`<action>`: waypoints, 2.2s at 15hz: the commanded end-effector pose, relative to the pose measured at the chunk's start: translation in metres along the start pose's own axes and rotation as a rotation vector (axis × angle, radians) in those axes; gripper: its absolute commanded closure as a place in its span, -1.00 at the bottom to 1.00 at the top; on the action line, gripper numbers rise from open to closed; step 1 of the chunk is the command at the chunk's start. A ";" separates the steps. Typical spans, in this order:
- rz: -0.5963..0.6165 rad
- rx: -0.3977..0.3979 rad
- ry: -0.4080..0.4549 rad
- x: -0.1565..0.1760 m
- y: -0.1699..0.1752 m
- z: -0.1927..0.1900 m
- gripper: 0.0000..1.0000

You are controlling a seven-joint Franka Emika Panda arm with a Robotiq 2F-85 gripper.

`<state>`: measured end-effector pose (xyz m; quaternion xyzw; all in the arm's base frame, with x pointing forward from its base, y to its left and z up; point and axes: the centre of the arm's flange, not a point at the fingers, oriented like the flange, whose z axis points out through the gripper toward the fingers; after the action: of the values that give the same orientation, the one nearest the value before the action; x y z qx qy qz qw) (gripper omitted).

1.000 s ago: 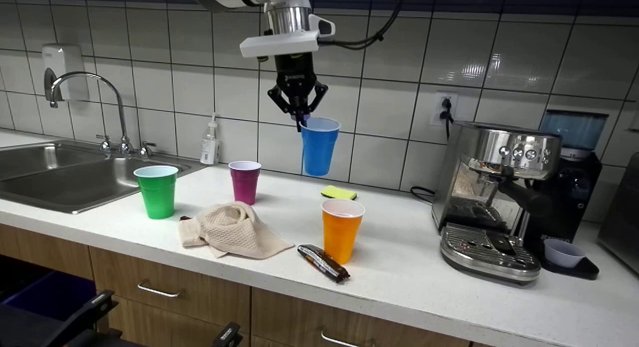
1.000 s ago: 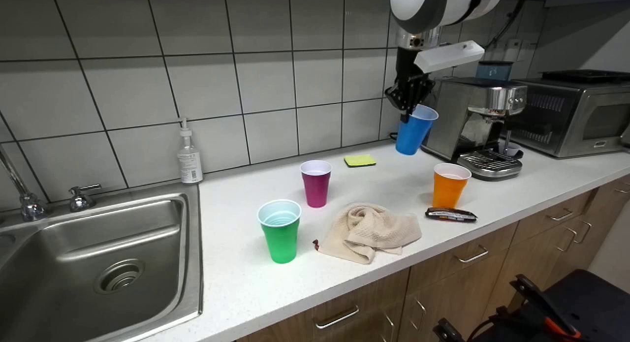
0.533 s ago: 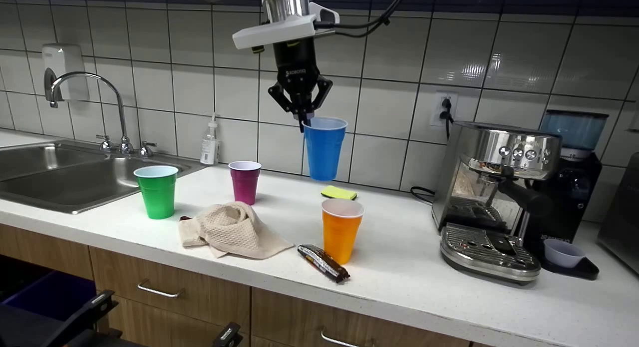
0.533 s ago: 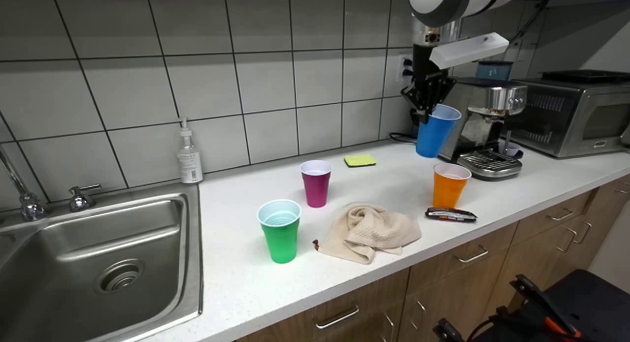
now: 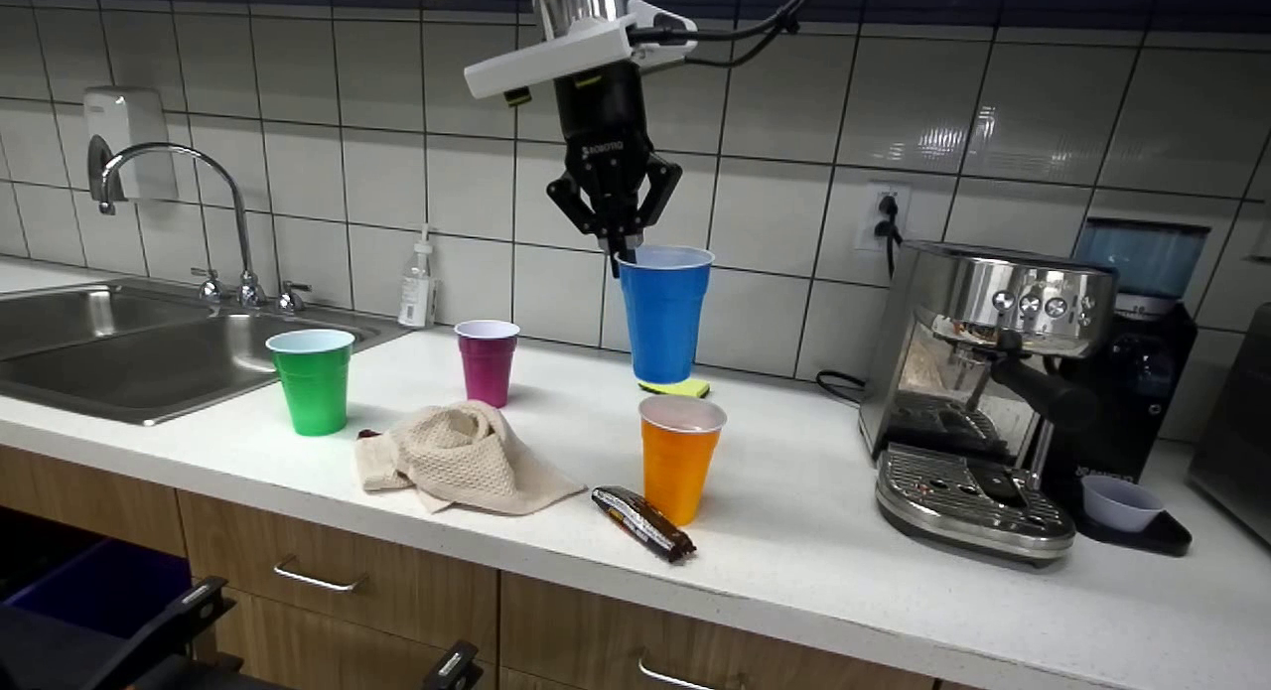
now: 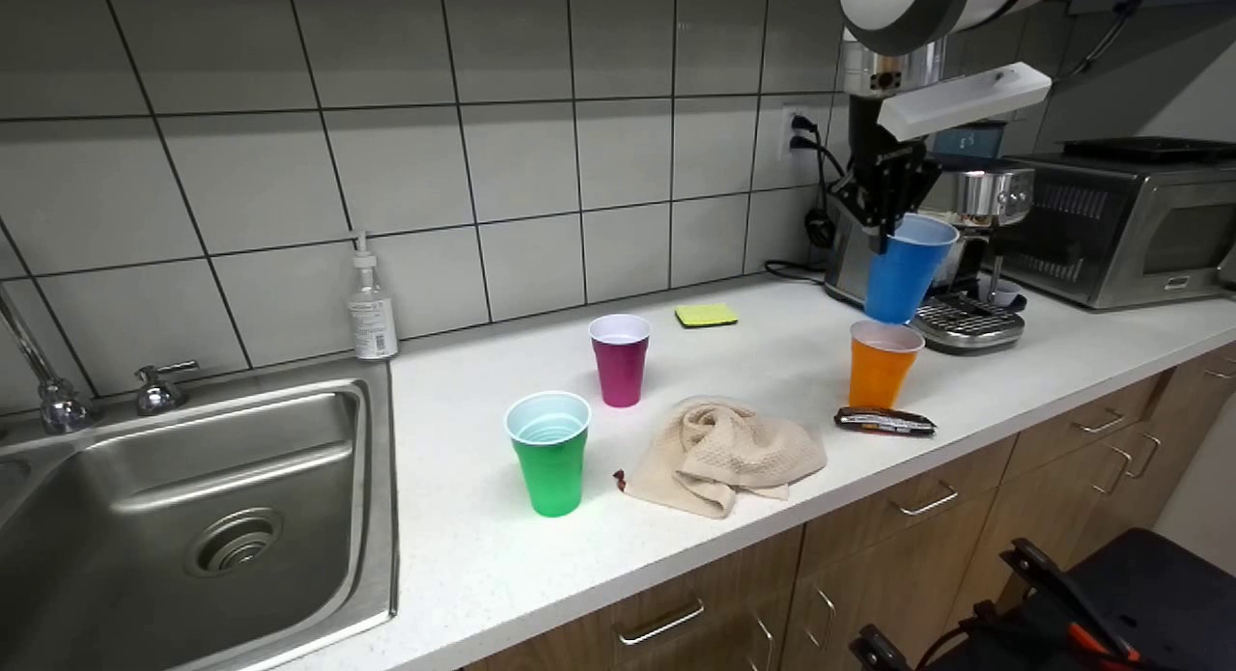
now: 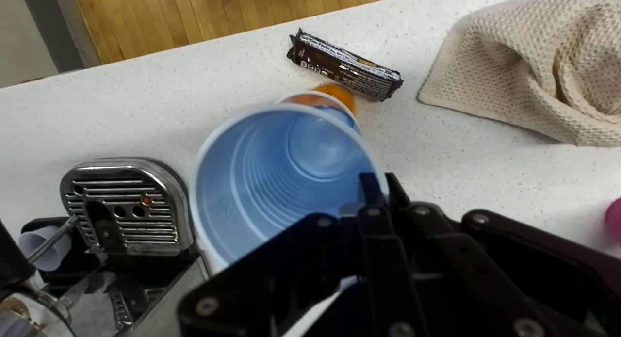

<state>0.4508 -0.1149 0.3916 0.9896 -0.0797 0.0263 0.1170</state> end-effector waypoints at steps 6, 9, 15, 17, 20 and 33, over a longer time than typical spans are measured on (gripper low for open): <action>0.068 -0.038 -0.040 0.000 0.021 0.015 0.98; 0.065 -0.034 -0.050 0.005 0.020 0.022 0.98; 0.064 -0.032 -0.058 0.019 0.020 0.032 0.98; 0.064 -0.033 -0.057 0.024 0.021 0.033 0.98; 0.063 -0.034 -0.061 0.029 0.022 0.037 0.98; 0.036 -0.027 -0.091 0.047 0.010 0.060 0.98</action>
<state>0.4862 -0.1465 0.3401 0.9867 -0.1025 -0.0199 0.1245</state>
